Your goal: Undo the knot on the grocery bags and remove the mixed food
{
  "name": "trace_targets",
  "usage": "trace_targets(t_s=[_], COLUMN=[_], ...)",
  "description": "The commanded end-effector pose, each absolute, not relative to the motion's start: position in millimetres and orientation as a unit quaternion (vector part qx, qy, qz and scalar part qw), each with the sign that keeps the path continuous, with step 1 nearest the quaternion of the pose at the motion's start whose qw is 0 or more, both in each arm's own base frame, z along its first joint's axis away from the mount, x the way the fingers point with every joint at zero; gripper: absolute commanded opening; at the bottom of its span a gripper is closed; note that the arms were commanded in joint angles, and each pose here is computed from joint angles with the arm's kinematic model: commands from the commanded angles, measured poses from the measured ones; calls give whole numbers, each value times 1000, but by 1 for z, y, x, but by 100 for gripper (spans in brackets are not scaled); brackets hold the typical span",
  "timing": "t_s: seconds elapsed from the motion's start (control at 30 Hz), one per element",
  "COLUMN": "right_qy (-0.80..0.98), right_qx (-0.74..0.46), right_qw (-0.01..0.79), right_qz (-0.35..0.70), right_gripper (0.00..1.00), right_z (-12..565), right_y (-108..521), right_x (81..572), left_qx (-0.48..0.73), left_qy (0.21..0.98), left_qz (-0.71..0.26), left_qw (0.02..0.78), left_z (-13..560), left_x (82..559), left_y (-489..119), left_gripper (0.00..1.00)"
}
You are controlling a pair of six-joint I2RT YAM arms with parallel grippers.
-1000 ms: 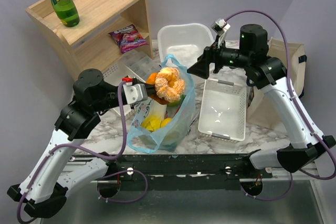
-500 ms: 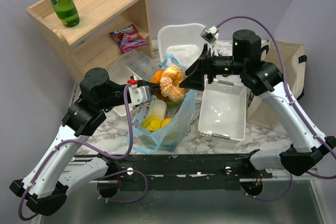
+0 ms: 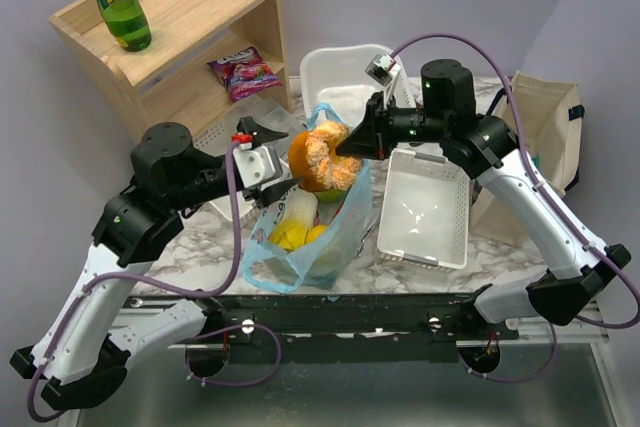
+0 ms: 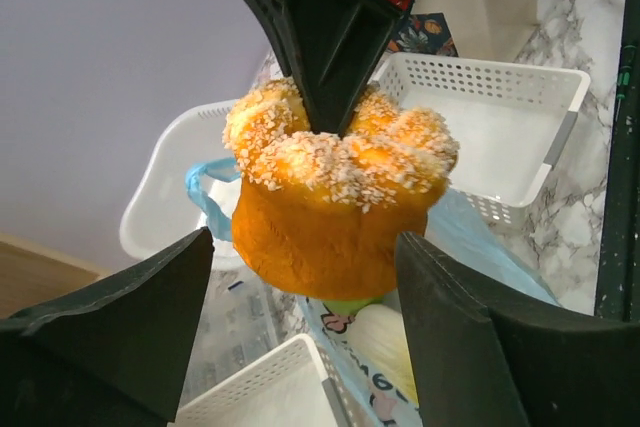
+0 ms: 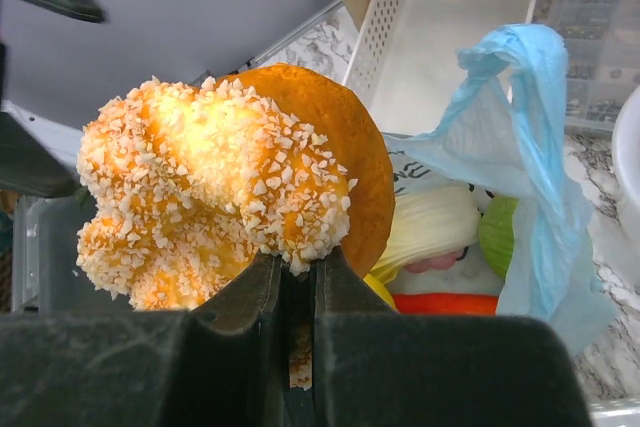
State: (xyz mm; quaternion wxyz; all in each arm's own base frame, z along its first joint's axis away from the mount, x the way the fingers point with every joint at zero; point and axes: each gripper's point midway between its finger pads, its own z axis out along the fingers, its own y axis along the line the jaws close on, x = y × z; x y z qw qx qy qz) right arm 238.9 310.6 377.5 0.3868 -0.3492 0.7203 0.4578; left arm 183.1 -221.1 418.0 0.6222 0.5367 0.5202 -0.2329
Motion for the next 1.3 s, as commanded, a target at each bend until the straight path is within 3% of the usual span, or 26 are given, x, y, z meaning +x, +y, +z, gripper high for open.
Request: trace_targets(t_s=[0.0, 0.27, 0.47, 0.6, 0.67, 0.8, 0.83, 0.87, 0.9, 0.93, 1.03, 1.27], right_qy=[722, 733, 733, 734, 740, 743, 742, 740, 740, 741, 743, 768], right_qx=[-346, -350, -371, -389, -390, -373, -371, -371, -369, -367, -360, -298], right_qw=[402, 356, 343, 336, 329, 334, 334, 333, 334, 339, 360, 402], right_qz=[444, 462, 456, 443, 439, 444, 448, 451, 451, 448, 434, 401], right_gripper=[1, 1, 1, 1, 1, 1, 1, 6, 20, 35, 59, 79], right_z=[380, 367, 360, 355, 355, 362, 364, 366, 366, 367, 372, 377], right_y=[316, 339, 353, 362, 362, 362, 363, 363, 364, 363, 360, 332], right_x=[254, 254, 248, 237, 235, 235, 235, 234, 235, 237, 244, 284], left_qx=[591, 776, 819, 815, 830, 836, 827, 814, 796, 771, 687, 548], left_qy=[496, 385, 361, 379, 375, 397, 410, 424, 443, 468, 533, 592], left_qz=[-224, -115, -14, 90, 135, 119, 108, 92, 67, 41, -36, -70], left_qw=[596, 486, 446, 429, 391, 361, 370, 386, 407, 429, 493, 586], left_z=[430, 391, 382, 364, 346, 332, 333, 339, 346, 355, 383, 399], left_x=[147, 125, 149, 190, 200, 192, 190, 188, 185, 184, 185, 211], left_y=[-203, -209, -221, -224, -212, -197, -197, -197, -198, -197, -188, -147], left_gripper=[77, 79, 84, 91, 77, 39, 26, 9, 0, 0, 0, 0])
